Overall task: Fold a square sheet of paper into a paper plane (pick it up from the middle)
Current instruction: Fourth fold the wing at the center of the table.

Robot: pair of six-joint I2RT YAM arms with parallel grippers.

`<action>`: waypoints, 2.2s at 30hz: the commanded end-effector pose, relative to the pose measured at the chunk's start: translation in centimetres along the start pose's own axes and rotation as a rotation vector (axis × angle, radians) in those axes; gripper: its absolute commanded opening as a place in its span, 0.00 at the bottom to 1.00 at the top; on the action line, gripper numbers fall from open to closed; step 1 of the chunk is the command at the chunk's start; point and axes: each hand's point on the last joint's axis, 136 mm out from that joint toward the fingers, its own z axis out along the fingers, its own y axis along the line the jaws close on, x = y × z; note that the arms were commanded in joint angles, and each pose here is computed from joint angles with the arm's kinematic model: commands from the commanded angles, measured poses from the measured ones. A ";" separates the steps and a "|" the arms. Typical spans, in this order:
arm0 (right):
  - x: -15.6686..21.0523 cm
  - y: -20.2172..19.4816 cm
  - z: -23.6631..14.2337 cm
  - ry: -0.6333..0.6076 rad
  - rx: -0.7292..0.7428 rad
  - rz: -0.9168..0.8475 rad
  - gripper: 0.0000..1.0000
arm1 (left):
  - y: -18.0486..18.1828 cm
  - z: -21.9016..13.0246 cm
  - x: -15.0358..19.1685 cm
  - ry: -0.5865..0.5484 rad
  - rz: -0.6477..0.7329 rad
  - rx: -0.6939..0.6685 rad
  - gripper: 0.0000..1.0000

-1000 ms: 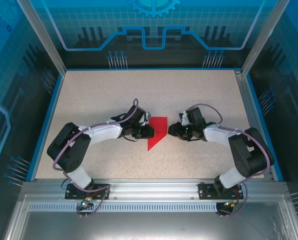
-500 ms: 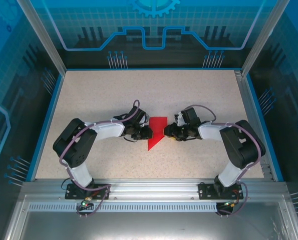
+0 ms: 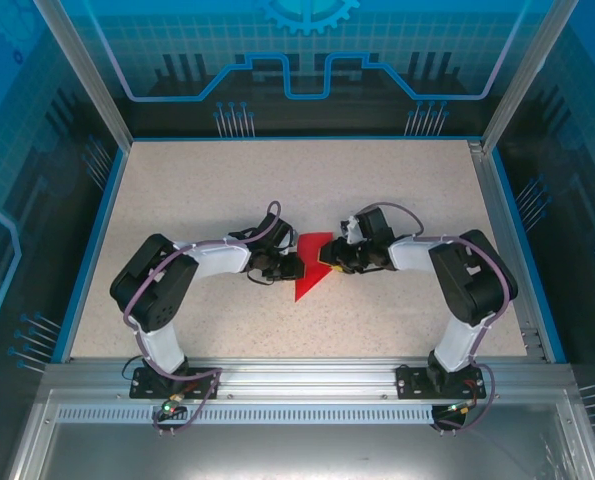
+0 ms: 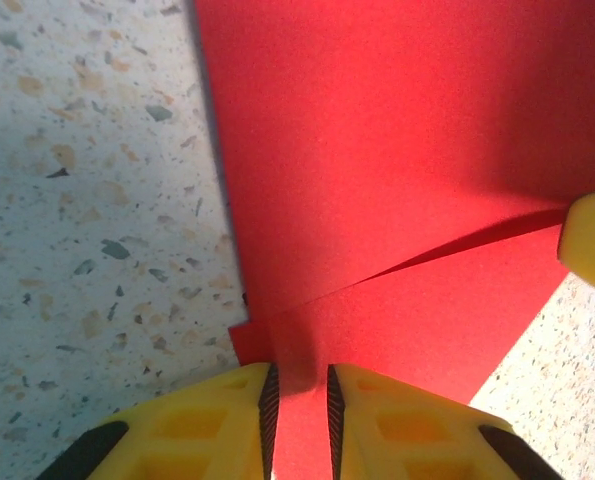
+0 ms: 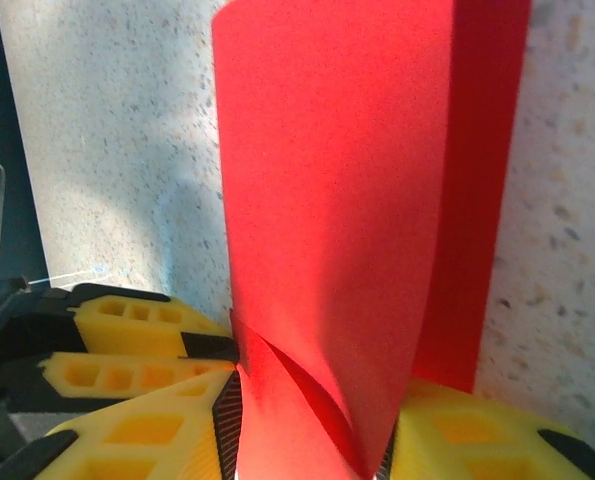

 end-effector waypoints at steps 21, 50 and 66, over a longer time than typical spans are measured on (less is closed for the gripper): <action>-3.3 0.7 1.3 0.092 -0.076 -0.080 0.29 | -2.2 -3.9 1.7 -0.118 0.006 -0.001 0.44; -1.9 1.9 -1.0 -0.226 -0.010 0.178 0.05 | -2.8 -4.0 2.3 -0.143 0.117 -0.036 0.56; -2.4 2.0 -0.5 -0.162 0.019 0.205 0.11 | -2.9 -3.6 2.6 -0.160 0.209 -0.143 0.59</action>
